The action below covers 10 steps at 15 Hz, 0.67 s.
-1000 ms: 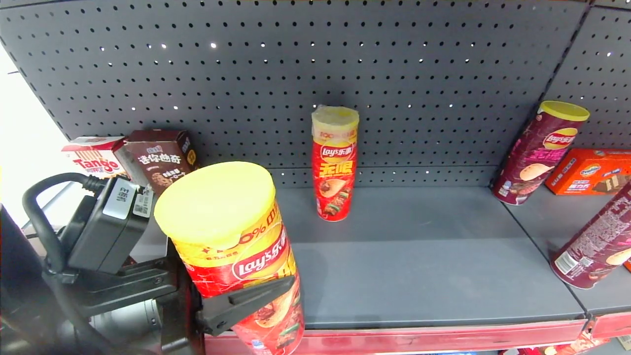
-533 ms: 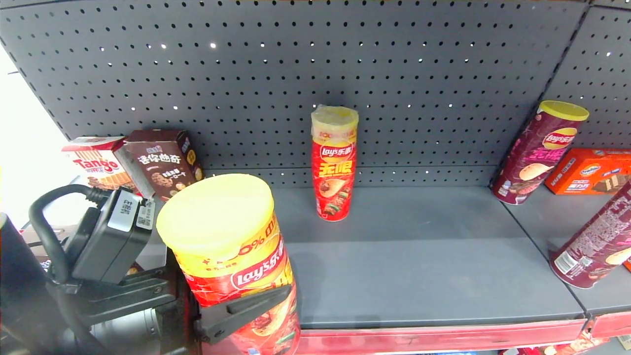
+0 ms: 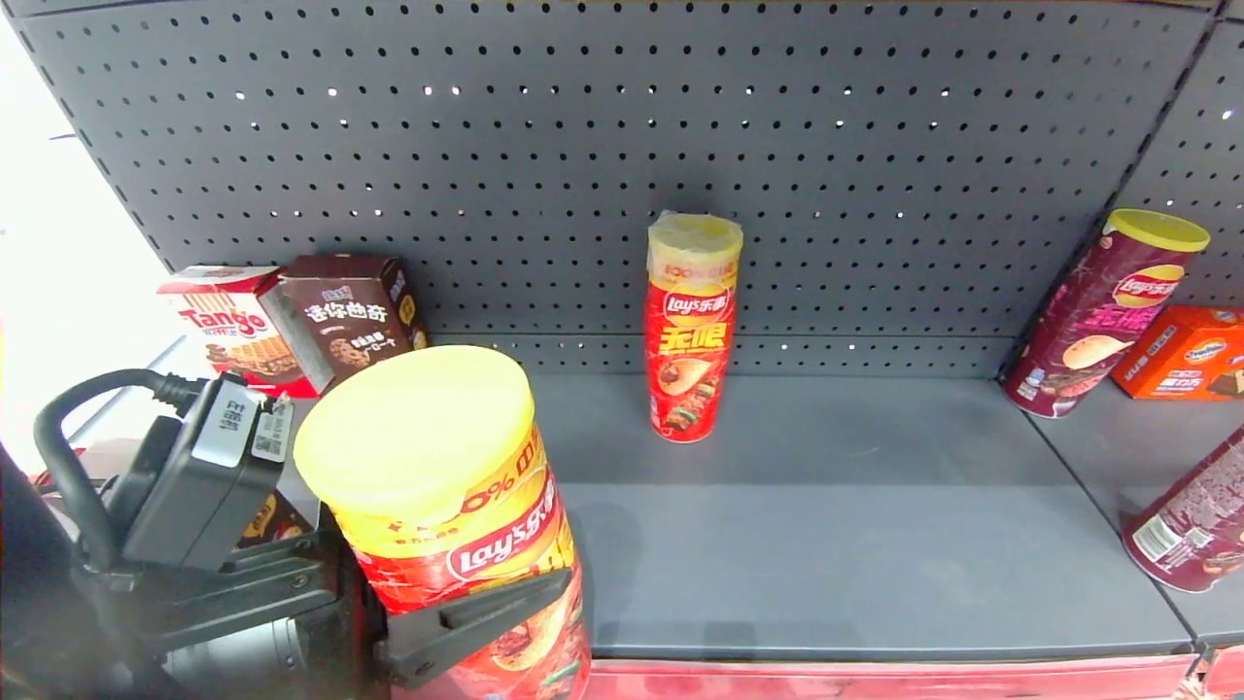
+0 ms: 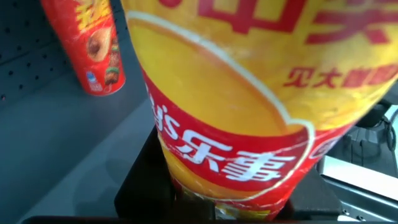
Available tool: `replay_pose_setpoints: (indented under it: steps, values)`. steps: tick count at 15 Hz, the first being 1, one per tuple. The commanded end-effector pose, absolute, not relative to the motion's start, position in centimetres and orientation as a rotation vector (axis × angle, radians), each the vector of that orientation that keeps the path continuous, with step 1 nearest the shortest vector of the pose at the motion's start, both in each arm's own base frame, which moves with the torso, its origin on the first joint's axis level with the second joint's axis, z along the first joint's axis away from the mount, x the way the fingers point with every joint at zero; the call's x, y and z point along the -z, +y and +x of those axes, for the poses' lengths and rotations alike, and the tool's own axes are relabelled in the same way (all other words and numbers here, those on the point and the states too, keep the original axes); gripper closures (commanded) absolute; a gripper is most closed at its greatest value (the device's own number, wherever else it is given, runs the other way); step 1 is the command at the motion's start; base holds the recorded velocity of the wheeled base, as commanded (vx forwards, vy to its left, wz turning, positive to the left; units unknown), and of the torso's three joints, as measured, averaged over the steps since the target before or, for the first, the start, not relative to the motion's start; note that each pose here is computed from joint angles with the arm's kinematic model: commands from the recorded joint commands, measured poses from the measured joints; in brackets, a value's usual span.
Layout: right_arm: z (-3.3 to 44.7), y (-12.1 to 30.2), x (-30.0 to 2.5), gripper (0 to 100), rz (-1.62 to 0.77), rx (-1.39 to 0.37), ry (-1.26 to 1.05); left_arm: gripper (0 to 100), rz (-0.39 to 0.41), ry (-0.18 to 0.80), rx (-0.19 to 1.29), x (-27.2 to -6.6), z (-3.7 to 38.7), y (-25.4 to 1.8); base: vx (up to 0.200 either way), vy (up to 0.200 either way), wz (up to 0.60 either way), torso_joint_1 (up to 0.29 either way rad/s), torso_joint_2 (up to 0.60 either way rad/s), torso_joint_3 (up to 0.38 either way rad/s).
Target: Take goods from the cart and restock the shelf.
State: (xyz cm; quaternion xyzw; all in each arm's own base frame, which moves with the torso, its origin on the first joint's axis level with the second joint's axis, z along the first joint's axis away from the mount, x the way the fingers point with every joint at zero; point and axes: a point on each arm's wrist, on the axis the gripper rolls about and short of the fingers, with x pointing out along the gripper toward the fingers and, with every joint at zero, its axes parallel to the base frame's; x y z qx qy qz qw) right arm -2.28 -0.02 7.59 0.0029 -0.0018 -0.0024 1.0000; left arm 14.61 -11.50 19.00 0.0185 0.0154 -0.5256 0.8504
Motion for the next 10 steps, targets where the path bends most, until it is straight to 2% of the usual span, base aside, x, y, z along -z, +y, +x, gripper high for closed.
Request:
replay_pose_setpoints:
  steps: [1, 6, 7, 10]
  values:
    - [-2.28, -0.02, -7.6, 0, 0.005, 0.006, -0.005, 100, 0.038, 0.025, 1.107, -19.14, 14.48, -11.41, 0.0, 0.0, 0.0, 0.0, 0.0, 0.0]
    - [-2.28, -0.02, -7.6, 0, 0.006, 0.006, -0.005, 100, 0.037, 0.024, 1.107, -19.09, 14.18, -11.2, 0.0, 0.0, 0.0, 0.0, 0.0, 0.0]
    - [-2.28, -0.02, -7.6, 0, 0.006, 0.006, -0.005, 100, 0.038, 0.026, 1.107, -18.98, 14.14, -11.17, 0.0, 0.0, -0.6, 0.007, 0.01, 0.007]
    - [-2.28, -0.02, -7.6, 0, 0.006, 0.006, -0.005, 100, 0.039, 0.028, 1.107, -18.93, 14.09, -11.14, 0.0, 0.0, 0.0, 0.0, 0.0, 0.0]
